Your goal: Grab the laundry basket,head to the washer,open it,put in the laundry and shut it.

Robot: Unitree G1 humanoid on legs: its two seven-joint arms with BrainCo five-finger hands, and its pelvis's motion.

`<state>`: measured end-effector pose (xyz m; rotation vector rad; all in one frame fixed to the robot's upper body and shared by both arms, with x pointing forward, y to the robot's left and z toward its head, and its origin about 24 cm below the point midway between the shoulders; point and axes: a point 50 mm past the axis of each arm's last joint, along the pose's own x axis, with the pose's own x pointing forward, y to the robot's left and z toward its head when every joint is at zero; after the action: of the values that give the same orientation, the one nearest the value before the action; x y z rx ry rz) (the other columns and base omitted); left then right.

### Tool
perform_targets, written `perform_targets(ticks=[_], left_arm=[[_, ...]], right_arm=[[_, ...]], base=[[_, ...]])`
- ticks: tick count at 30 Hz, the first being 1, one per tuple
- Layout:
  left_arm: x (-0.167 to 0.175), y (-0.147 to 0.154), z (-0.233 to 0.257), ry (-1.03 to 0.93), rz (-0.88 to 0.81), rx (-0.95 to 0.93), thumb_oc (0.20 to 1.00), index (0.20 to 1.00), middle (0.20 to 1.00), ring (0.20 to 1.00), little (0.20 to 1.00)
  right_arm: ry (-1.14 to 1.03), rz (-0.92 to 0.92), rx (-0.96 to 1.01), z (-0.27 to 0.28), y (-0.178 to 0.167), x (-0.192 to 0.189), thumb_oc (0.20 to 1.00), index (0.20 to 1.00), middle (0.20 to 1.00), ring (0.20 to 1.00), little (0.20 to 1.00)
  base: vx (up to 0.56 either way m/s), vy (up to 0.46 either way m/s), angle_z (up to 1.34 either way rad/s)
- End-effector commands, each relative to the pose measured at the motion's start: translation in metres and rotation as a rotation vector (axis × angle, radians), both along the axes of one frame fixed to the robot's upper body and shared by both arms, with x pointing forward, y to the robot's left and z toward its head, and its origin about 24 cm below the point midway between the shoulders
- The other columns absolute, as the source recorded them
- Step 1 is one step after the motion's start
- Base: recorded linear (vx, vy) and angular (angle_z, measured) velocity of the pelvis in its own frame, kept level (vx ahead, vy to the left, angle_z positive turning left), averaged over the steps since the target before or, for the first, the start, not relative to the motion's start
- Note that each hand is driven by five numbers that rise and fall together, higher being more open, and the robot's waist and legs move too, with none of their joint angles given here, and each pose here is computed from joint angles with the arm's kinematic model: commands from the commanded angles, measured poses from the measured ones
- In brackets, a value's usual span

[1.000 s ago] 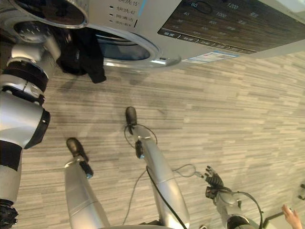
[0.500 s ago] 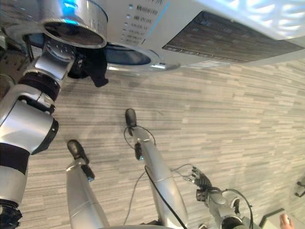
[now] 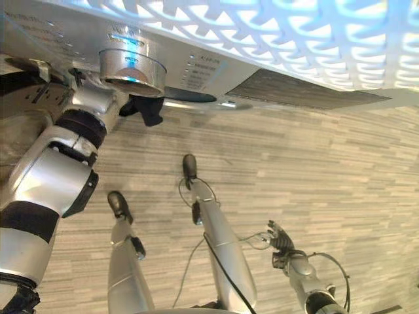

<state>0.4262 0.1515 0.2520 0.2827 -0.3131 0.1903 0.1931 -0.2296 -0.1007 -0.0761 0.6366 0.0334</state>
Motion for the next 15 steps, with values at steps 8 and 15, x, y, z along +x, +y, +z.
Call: perform_targets(ticks=[8, 15], left_arm=[[-0.036, -0.012, -0.065, -0.072, -0.196, -0.232, 1.0, 1.0, 1.0, 1.0, 1.0], [-0.086, -0.02, -0.122, 0.031, -0.463, -0.498, 1.0, 1.0, 1.0, 1.0, 1.0]], right_arm=[[0.05, -0.187, -0.072, -0.005, -0.038, -0.027, 1.0, 1.0, 1.0, 1.0, 1.0], [0.059, -0.21, -0.125, 0.0, -0.057, -0.034, 1.0, 1.0, 1.0, 1.0, 1.0]], base=[[-0.04, -0.002, 0.35], [-0.04, 0.078, 0.14]])
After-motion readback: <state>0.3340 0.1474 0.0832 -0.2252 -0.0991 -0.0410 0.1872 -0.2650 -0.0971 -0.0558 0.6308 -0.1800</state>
